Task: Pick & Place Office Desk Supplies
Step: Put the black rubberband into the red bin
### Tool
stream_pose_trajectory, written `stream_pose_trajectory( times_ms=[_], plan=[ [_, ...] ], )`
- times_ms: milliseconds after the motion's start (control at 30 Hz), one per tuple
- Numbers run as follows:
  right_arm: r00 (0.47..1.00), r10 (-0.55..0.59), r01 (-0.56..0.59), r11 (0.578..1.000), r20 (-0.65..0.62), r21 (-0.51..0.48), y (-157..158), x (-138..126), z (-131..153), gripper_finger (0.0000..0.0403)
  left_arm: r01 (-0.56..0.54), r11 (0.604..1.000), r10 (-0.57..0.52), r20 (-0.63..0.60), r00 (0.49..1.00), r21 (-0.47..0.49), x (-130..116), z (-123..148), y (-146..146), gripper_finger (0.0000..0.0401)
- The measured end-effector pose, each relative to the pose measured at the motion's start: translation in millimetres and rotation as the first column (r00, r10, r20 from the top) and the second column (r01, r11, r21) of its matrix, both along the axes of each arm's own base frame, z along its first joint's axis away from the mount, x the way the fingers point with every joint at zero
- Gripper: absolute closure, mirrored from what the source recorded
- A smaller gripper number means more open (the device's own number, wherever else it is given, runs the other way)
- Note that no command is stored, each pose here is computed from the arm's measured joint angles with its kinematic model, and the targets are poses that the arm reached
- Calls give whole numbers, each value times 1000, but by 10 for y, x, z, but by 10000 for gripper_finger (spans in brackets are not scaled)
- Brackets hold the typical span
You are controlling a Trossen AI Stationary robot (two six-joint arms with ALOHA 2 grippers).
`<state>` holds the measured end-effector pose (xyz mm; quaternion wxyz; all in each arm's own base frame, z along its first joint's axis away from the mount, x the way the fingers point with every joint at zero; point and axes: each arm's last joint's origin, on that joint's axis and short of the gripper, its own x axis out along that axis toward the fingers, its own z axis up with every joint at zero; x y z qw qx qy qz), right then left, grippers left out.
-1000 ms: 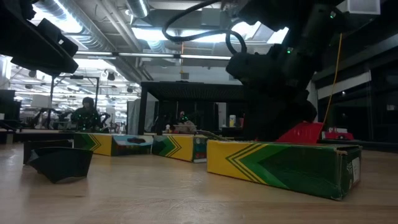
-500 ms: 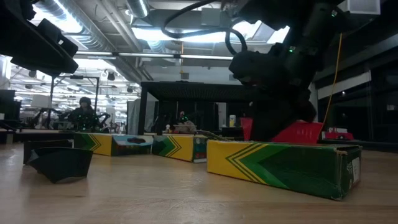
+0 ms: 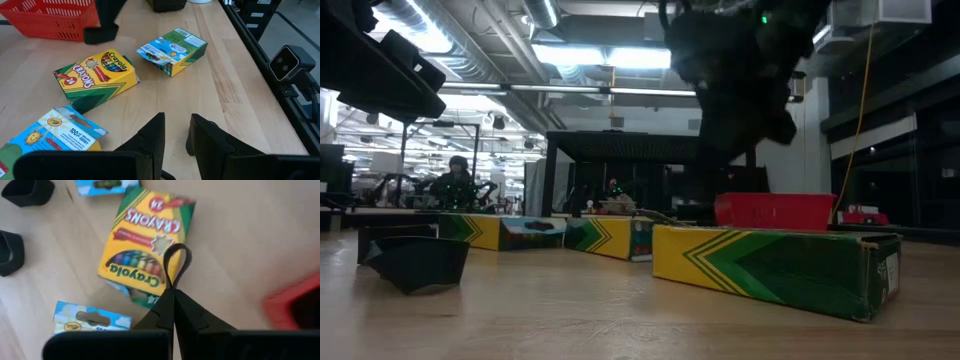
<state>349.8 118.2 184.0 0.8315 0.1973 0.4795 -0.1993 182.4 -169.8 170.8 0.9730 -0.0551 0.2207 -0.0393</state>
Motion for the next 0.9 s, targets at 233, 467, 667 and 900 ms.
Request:
stream_pose_trajectory(
  times_ms=[233,467,667,900],
  plan=[
    [994,-32,14,984,-102,-176,-29,-28,340,402,15,1000,-15,-7,1000,-8,-1,-2,-5,313],
    [955,-167,77,936,-244,-343,-144,-216,512,402,12,1000,-12,-8,1000,-14,-1,-2,-5,313],
    [924,-217,90,923,-315,-374,-246,-303,372,403,12,1000,-12,-7,1000,-10,-1,-2,-4,313],
    [900,-258,104,910,-351,-400,-445,-351,119,402,10,1000,-10,-8,1000,-13,0,-4,-4,313]
  ],
)
